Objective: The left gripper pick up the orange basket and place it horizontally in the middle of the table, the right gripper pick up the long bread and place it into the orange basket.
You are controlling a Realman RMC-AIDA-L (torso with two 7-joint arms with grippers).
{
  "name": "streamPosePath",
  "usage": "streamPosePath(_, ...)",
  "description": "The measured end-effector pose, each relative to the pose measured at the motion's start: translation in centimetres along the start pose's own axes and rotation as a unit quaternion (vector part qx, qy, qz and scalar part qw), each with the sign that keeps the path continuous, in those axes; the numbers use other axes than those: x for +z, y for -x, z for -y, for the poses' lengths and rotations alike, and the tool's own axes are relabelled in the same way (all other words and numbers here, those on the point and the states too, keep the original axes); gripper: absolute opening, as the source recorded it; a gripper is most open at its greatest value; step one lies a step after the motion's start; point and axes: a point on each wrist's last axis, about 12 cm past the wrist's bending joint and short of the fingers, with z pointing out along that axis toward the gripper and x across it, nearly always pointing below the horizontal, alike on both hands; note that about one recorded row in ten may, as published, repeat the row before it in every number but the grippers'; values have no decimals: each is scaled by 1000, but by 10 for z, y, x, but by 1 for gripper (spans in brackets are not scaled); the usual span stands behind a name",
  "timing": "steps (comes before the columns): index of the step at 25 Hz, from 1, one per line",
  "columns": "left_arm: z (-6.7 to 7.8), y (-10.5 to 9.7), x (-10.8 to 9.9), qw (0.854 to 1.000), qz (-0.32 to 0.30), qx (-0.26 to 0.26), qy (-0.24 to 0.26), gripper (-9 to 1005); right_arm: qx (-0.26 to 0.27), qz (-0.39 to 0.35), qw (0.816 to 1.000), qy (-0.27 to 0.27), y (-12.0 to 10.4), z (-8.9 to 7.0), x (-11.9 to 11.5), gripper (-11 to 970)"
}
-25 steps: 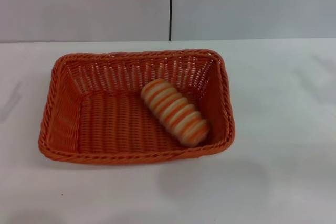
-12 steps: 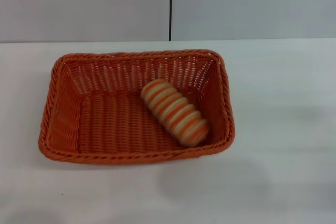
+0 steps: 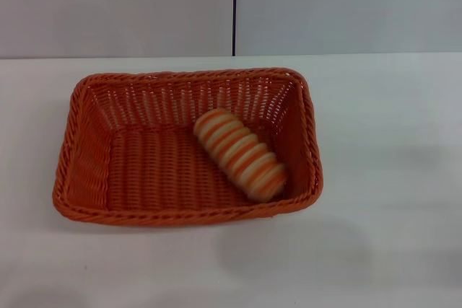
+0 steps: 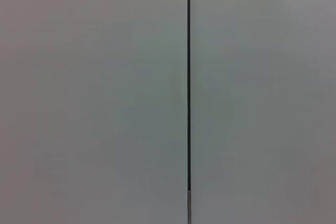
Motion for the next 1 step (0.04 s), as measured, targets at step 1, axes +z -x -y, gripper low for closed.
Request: streamPosePath(1, 1, 0, 0, 1000, 0, -2, 1, 815, 0, 0, 1000, 0, 0, 0, 0, 733)
